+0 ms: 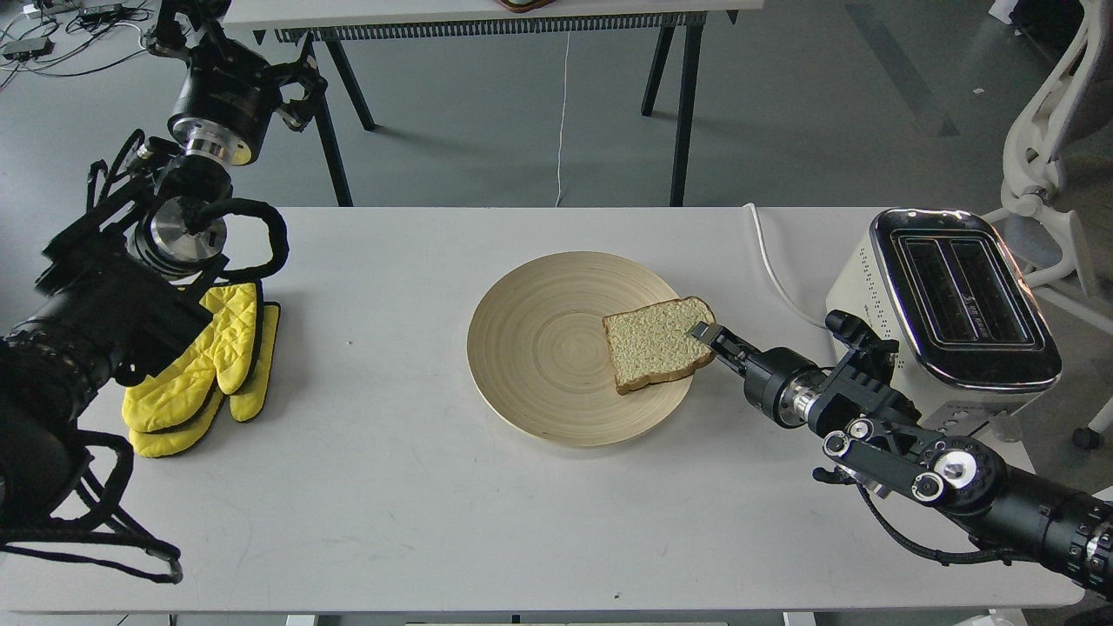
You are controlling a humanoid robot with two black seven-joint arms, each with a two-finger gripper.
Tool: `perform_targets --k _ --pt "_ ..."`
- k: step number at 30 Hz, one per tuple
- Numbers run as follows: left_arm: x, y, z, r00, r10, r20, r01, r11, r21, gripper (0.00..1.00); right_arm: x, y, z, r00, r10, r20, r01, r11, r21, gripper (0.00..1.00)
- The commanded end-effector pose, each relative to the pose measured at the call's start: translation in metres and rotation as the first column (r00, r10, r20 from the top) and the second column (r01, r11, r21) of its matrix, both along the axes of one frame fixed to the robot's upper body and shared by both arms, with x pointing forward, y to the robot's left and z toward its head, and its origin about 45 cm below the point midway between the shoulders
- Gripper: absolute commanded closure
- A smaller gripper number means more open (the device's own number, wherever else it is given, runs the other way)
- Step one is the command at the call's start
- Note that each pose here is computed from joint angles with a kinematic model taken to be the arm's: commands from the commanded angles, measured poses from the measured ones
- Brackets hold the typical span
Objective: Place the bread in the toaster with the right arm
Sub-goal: 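Reach the right gripper toward the bread slice in the bowl, then grasp the bread slice with the right gripper and lift it, then carry the bread above the toaster slot with the right gripper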
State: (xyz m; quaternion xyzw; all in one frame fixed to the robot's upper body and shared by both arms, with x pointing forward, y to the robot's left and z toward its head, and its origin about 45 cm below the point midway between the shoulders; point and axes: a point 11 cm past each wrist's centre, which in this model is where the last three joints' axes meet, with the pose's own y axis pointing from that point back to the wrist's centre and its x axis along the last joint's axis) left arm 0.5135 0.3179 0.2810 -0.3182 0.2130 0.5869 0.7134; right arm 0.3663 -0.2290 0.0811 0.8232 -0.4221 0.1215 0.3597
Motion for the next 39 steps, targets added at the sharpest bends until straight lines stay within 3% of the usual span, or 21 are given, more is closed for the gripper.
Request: perform_targets --k 1,10,19,24,29,34,39 --pt "0.0 0.0 0.0 1.0 0.0 0.0 0.0 1.0 0.0 0.0 0.0 0.001 0.004 1.0 0.009 0.008 -0.009 1.0 0.006 0.98" --pt "0.0 0.0 0.0 1.0 0.0 0.0 0.0 1.0 0.0 0.0 0.025 -0.013 0.067 0.992 0.048 0.12 -0.047 0.999 -0.004 0.99" --pt "0.0 -0.001 0.0 1.0 -0.001 0.0 0.001 1.0 -0.001 0.0 0.05 -0.089 0.18 0.948 0.04 0.315 0.005 0.99 -0.142 0.98" --pt "0.0 -0.001 0.0 1.0 -0.001 0.0 0.001 1.0 -0.001 0.0 0.033 -0.139 0.251 0.908 0.066 0.413 0.051 0.963 -0.266 0.98" --pt "0.0 -0.001 0.0 1.0 -0.001 0.0 0.001 1.0 -0.002 0.0 0.007 -0.179 0.277 0.91 0.127 0.394 0.068 0.892 -0.447 0.98" --pt "0.0 -0.001 0.0 1.0 -0.001 0.0 0.001 1.0 -0.002 0.0 -0.019 -0.212 0.274 0.937 0.164 0.309 0.06 0.796 -0.602 0.98" --pt "0.0 -0.004 -0.001 1.0 -0.006 -0.002 0.006 1.0 -0.004 0.0 -0.029 -0.222 0.251 0.961 0.154 0.229 0.032 0.761 -0.647 0.98"
